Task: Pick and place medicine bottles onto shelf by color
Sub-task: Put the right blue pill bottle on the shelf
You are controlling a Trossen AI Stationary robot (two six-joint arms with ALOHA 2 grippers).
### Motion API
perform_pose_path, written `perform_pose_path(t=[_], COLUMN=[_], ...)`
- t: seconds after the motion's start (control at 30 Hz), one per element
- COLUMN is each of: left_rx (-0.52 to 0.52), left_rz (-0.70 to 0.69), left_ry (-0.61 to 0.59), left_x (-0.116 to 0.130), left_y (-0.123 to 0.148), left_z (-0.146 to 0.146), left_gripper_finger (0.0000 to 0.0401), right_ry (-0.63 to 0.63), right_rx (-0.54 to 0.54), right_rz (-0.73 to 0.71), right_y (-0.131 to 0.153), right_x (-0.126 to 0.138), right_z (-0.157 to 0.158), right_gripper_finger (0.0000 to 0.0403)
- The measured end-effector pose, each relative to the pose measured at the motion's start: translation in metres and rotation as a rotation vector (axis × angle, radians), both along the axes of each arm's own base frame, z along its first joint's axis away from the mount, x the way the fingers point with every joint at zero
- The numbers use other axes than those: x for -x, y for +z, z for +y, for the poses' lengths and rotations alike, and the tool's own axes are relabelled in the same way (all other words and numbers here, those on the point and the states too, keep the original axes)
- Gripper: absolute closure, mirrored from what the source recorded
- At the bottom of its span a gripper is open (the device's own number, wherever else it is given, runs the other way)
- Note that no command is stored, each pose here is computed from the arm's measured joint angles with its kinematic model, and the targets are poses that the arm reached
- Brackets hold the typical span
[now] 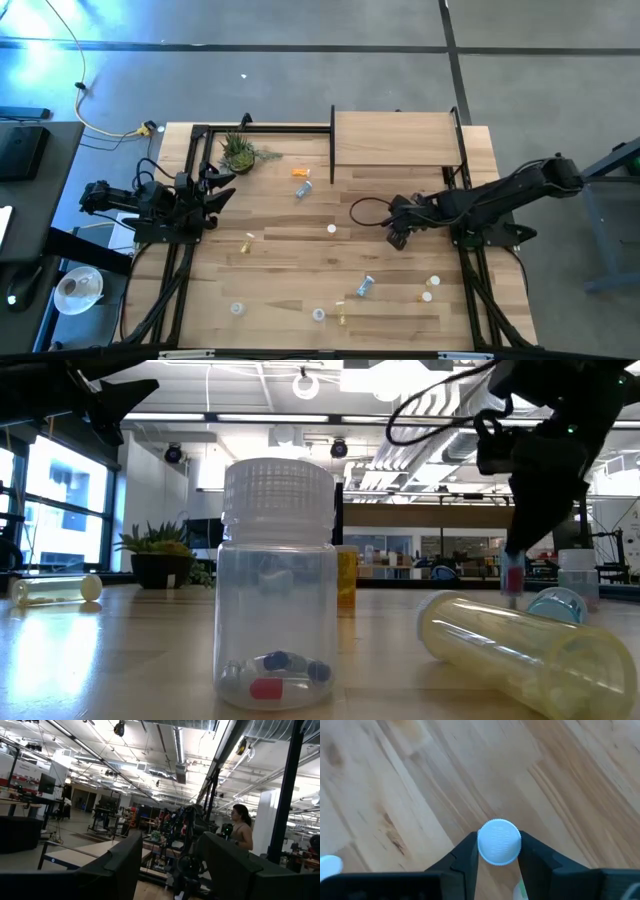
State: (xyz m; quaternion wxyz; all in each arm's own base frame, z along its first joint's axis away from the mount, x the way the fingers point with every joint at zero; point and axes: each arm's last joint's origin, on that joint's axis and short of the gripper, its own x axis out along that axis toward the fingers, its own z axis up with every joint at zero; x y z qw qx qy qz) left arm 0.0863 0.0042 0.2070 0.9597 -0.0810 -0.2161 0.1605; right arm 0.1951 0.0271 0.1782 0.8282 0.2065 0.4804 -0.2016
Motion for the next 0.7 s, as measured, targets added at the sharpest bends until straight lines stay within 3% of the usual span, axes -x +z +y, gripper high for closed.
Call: perform_pose_path(t=[0.33,0.7], left_rx=[-0.003,-0.007], left_rz=[0.028,0.079], left_ry=[0.0,0.0], left_x=[-0.001,-0.003], left_y=[-0.002,-0.007], left_z=[0.0,0.0], left_gripper_finger=[0.0204,0.0204], right_ry=[0.093,0.114], right_rx=[0.071,0.342], right_rz=[-0.15,-0.275], right_y=[0.048,0.122], right_x=[-0.019,-0.033], right_z=[0.002,-0.002], right_gripper_finger=[0.0299,0.0299])
